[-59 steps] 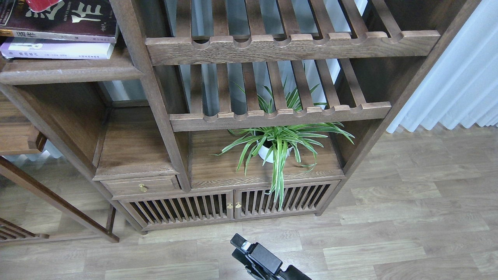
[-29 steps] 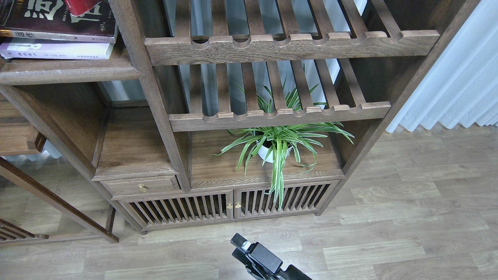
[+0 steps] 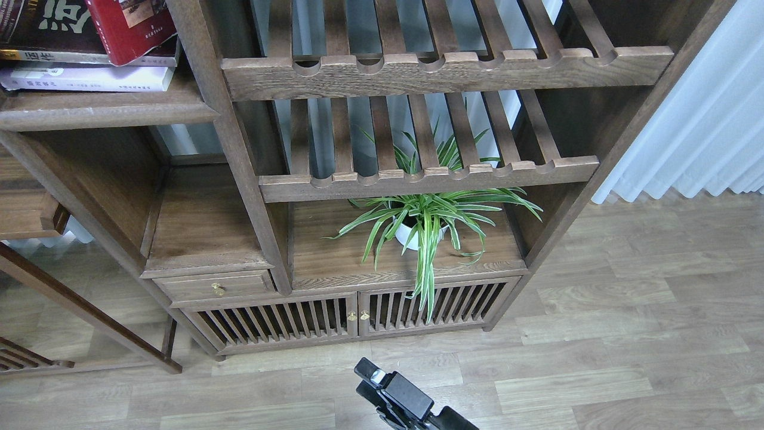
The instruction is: Organize books on shelf
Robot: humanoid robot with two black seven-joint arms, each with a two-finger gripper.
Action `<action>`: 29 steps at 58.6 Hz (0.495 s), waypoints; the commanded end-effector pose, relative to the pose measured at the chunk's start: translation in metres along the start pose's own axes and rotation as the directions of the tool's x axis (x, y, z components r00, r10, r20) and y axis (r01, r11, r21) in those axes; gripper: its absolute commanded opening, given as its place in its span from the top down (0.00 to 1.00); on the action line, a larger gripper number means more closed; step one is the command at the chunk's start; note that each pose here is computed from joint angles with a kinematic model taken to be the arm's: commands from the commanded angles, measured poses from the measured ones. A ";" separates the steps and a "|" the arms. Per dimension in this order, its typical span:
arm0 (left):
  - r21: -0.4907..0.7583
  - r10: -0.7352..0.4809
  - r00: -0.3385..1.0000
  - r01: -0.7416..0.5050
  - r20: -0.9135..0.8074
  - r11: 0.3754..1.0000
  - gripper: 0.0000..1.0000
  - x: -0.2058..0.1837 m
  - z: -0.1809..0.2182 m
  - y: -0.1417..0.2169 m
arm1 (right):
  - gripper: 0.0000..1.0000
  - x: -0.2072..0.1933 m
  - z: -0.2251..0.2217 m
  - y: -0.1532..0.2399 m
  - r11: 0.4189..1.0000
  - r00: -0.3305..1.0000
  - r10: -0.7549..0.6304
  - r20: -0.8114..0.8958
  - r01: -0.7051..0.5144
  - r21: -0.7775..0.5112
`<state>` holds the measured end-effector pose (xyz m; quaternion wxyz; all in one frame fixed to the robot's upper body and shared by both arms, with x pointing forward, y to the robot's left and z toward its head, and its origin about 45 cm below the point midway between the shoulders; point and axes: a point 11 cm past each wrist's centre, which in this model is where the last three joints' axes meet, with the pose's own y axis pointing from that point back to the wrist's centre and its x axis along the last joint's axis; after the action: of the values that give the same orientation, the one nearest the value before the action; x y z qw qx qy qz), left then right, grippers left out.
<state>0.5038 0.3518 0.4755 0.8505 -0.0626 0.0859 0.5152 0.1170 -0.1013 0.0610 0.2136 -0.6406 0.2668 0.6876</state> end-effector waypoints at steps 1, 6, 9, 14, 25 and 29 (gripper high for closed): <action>-0.023 -0.013 1.000 0.013 0.013 1.000 0.29 -0.003 0.010 0.005 | 0.03 0.000 0.000 0.000 1.000 1.000 0.000 0.000 0.000 0.000; -0.062 -0.053 0.999 0.053 0.003 0.997 0.29 -0.013 0.013 0.007 | 0.03 0.000 0.000 0.000 1.000 1.000 0.000 0.000 0.000 0.000; -0.076 -0.072 0.997 0.072 0.002 0.995 0.29 -0.017 0.013 0.010 | 0.03 0.000 0.000 0.000 1.000 1.000 0.000 0.000 0.000 0.000; -0.109 -0.109 0.994 0.108 0.005 0.988 0.29 -0.027 0.015 0.015 | 0.03 0.000 0.000 0.000 1.000 1.000 0.000 0.000 0.000 -0.002; -0.165 -0.158 0.987 0.158 0.015 0.973 0.30 -0.038 0.017 0.032 | 0.03 0.000 0.000 0.000 1.000 1.000 0.000 0.000 0.000 0.000; -0.185 -0.162 0.987 0.161 0.007 0.970 0.30 -0.037 0.015 0.041 | 0.03 0.000 0.000 0.000 1.000 1.000 0.000 0.000 0.000 0.000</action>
<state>0.4653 0.3364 0.4994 0.8791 -0.1329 0.0417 0.4558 0.1170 -0.1013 0.0609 0.2135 -0.6406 0.2667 0.6877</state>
